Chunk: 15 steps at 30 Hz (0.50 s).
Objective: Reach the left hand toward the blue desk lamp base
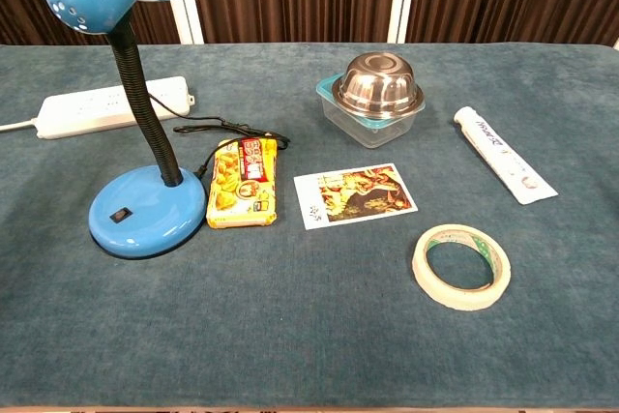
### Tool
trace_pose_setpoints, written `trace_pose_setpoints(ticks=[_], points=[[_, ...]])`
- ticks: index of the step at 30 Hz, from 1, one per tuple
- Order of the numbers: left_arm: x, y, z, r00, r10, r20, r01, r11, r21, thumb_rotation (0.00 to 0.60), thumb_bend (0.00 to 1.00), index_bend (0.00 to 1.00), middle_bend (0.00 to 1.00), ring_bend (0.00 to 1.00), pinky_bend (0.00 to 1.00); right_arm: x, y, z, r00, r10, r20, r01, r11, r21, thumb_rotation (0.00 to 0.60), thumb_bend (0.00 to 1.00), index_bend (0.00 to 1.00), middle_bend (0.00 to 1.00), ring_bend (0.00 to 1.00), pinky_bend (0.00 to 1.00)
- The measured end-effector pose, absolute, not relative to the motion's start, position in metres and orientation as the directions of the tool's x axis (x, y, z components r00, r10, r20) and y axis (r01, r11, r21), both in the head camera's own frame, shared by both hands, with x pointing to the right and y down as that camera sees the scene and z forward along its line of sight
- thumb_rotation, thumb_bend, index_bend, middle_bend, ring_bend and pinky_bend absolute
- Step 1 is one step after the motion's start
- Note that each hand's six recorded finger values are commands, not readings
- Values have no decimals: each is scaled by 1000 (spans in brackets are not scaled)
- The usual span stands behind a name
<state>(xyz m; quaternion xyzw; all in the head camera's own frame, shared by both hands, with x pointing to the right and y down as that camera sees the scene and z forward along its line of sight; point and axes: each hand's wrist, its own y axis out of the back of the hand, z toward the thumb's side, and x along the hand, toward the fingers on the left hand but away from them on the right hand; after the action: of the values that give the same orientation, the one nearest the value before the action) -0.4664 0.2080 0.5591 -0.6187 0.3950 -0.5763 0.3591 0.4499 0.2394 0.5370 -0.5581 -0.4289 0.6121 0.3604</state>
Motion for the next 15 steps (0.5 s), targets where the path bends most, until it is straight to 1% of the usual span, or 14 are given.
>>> trace_pose_setpoints(ticks=[1, 3, 5, 9, 15], points=[[-464, 208, 560, 32, -904, 427, -72, -428, -901, 600, 447, 122, 662, 511, 633, 450, 239, 537, -117, 920, -373, 38, -372, -928, 600, 287, 0, 60, 36, 0], [-457, 208, 563, 59, -902, 427, -68, -430, -900, 600, 510, 122, 708, 599, 730, 450, 240, 536, -117, 921, -373, 39, -371, -928, 600, 287, 0, 60, 36, 0], [-449, 211, 570, 95, -891, 444, -62, -451, -890, 600, 569, 122, 741, 651, 780, 449, 240, 536, -116, 921, -372, 38, -371, -928, 600, 286, 0, 60, 36, 0], [-434, 218, 587, 163, -845, 510, -47, -523, -851, 600, 653, 110, 762, 674, 801, 449, 240, 536, -114, 920, -374, 38, -373, -927, 600, 286, 0, 60, 37, 0], [-412, 230, 624, 252, -734, 631, 35, -645, -764, 600, 672, 98, 763, 674, 801, 449, 240, 536, -117, 920, -375, 35, -373, -927, 600, 286, 0, 60, 36, 0]])
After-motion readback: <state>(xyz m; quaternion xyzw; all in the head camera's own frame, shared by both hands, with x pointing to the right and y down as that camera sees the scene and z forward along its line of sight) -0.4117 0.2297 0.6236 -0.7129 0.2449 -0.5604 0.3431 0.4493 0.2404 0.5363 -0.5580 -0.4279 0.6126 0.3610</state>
